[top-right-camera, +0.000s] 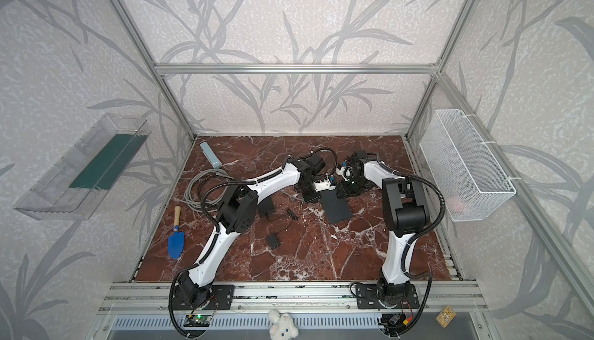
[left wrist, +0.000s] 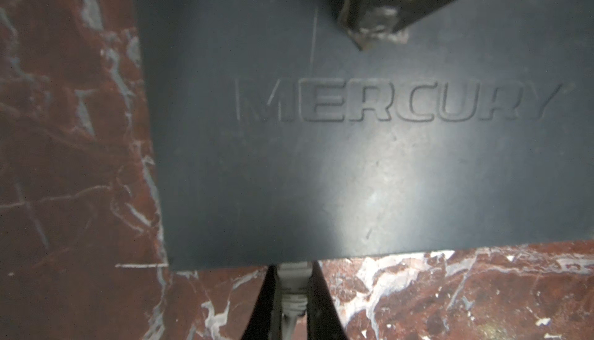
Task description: Insert the plug into the switch port
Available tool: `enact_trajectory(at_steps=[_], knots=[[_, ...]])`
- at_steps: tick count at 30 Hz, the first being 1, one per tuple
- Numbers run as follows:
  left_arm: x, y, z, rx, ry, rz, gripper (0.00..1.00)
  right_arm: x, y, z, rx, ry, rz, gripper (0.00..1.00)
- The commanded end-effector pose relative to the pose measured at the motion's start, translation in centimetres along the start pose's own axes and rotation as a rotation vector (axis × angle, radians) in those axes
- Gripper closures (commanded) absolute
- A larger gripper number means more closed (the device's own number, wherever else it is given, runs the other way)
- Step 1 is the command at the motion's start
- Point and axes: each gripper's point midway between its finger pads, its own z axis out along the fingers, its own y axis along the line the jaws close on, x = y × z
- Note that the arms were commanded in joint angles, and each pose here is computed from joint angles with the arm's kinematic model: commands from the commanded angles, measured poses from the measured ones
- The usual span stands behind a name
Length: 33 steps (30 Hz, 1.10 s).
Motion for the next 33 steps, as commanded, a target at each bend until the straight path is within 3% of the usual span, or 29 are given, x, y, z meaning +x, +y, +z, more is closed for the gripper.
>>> enact_trajectory(at_steps=[1,7,15,21,26,28,31,32,33], knots=[[-13.5,-0.6,-3.5,-0.022,-0.518,0.154,1.0,4.0,8.5,5.0,-0.321,0.144,-0.045,0.63],[-14.8,0.3,-5.4,-0.008,-0.595,0.114,1.0,4.7,8.2,4.9,-0.306,0.155,-0.03,0.63],[-7.9,0.0,-4.3,-0.022,-0.399,0.136,0.92,1.9,1.4,0.1,-0.137,-0.011,0.165,0.59],[-2.5,1.3,-5.9,-0.058,-0.224,0.129,0.72,1.3,-1.6,-2.9,-0.071,-0.1,0.26,0.57],[0.6,1.7,-8.6,-0.036,-0.122,0.112,0.63,1.4,-2.8,-4.5,-0.06,-0.149,0.316,0.56],[1.2,2.4,-9.6,-0.063,-0.116,0.085,0.63,1.2,-2.9,-5.2,-0.052,-0.168,0.311,0.55],[0.1,5.2,-12.1,-0.176,-0.238,-0.075,0.59,0.5,-2.4,-6.8,-0.04,-0.23,0.277,0.54],[-0.3,6.5,-13.2,-0.224,-0.303,-0.16,0.45,0.2,-2.2,-7.4,-0.032,-0.263,0.263,0.53],[-0.5,7.3,-14.5,-0.25,-0.373,-0.238,0.05,-0.1,-1.9,-8.6,-0.014,-0.308,0.243,0.36]])
